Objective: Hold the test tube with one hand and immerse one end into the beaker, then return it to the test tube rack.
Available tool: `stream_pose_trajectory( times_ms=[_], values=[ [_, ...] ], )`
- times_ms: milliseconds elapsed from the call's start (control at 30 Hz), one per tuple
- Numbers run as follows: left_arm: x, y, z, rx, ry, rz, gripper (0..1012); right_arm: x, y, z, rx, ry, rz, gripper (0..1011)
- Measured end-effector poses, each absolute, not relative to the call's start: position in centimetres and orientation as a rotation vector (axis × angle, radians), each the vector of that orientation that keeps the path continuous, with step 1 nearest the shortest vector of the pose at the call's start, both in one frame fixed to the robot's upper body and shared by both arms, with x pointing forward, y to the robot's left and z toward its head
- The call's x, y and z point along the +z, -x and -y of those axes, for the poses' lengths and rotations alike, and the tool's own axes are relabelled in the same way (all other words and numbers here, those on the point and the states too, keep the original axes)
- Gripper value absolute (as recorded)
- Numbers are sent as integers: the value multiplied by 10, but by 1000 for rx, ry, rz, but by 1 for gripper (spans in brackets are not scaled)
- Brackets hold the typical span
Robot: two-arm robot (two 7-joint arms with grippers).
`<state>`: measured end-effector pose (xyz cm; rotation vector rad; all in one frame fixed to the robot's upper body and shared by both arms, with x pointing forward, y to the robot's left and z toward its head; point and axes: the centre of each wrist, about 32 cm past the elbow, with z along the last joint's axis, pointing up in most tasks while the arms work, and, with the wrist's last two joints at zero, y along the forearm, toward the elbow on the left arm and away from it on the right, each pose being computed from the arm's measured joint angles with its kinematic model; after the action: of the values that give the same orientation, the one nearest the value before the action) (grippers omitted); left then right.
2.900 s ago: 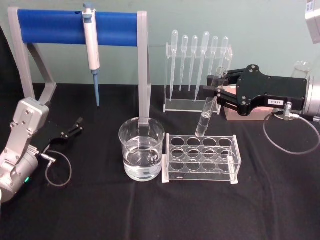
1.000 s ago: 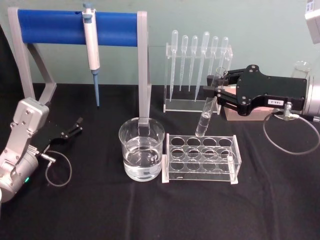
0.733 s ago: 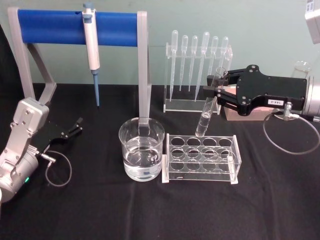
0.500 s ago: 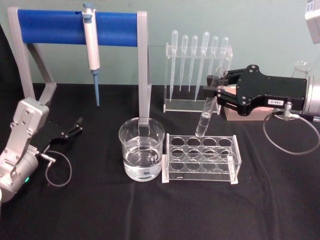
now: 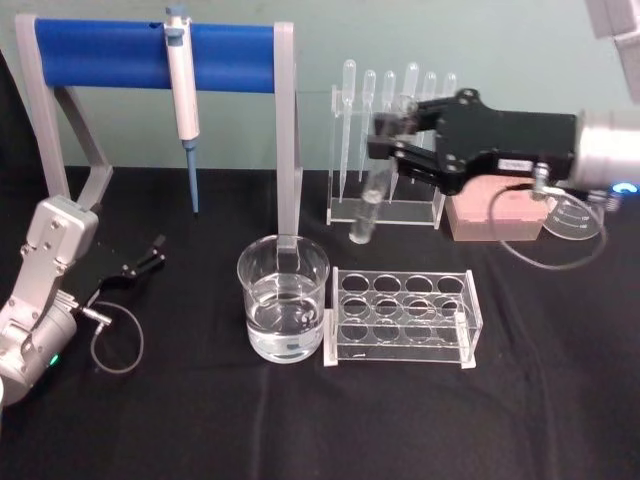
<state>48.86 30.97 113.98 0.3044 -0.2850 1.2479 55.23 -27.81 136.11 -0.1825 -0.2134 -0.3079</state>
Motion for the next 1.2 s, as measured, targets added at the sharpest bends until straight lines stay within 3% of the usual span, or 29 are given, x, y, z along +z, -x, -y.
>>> stream_pose_trajectory(
  times_ms=[200,567,1200],
  values=[
    [1140,-489,-310,1248,-304,285,1000,1366,-568,254,-267,175,222,239],
    [1140,-489,-310,1248,-304,285,1000,1348,-589,223,-206,152,155,239],
    [1140,-489,-310,1248,-304,285,1000,1298,-593,208,-196,225,102,239]
  ],
)
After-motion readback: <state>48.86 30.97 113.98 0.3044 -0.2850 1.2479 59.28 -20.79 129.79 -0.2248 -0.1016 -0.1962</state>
